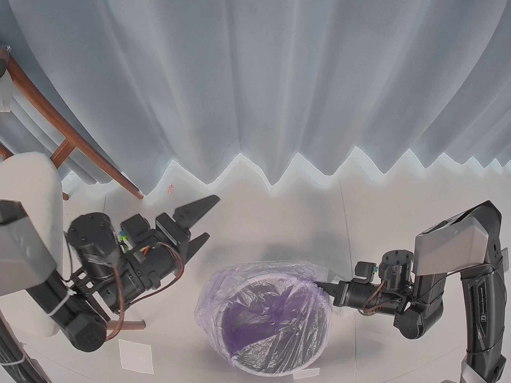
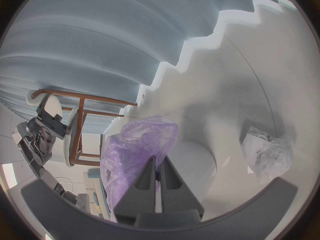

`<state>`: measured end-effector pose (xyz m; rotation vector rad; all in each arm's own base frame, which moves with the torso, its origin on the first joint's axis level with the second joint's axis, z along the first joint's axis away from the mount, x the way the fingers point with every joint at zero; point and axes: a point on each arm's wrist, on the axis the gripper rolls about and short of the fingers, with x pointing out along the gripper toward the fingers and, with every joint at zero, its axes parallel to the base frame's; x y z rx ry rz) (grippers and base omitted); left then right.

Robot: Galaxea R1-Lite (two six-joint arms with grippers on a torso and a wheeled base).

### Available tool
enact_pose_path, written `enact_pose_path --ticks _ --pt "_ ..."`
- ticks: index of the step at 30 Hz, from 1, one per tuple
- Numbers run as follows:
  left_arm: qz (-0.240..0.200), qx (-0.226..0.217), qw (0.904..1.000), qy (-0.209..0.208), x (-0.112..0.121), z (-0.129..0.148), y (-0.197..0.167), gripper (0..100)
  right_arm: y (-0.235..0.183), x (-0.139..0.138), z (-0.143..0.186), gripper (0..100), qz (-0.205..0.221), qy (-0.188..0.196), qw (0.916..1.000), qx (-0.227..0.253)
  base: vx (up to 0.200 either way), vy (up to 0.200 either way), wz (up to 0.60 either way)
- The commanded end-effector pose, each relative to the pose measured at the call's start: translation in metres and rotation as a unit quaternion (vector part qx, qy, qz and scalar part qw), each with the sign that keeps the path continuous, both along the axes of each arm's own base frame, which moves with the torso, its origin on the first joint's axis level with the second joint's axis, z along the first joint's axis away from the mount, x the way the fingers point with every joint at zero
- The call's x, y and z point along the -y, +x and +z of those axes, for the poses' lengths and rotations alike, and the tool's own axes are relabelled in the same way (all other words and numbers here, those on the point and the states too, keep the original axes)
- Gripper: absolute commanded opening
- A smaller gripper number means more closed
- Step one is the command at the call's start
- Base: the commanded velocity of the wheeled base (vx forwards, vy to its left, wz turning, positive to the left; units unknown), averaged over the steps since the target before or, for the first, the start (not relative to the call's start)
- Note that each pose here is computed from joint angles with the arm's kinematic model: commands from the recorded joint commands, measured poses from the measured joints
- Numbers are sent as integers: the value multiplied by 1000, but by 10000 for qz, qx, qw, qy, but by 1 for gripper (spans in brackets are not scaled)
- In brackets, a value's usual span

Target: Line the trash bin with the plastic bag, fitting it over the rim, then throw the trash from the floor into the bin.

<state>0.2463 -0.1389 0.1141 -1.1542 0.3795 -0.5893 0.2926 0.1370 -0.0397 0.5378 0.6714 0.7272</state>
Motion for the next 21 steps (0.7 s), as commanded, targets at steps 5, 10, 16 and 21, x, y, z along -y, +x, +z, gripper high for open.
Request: enact_pose_path --ticks 5,10,16,21 --pt "-460 1489 9868 -441 -34 78 -56 100 -8 -3 1 100 -321 -193 9993 35 0 0 0" --pt "-356 1512 9866 -506 -36 81 -50 100 -28 4 35 100 -626 -40 9980 81 0 0 0" --pt "-202 1266 9910 -381 -35 68 -32 100 -46 -3 80 100 -586 649 9960 177 -200 0 0" --pt "-266 1118 9929 -322 -32 61 -31 100 -37 1 85 100 -739 548 9944 522 -200 0 0"
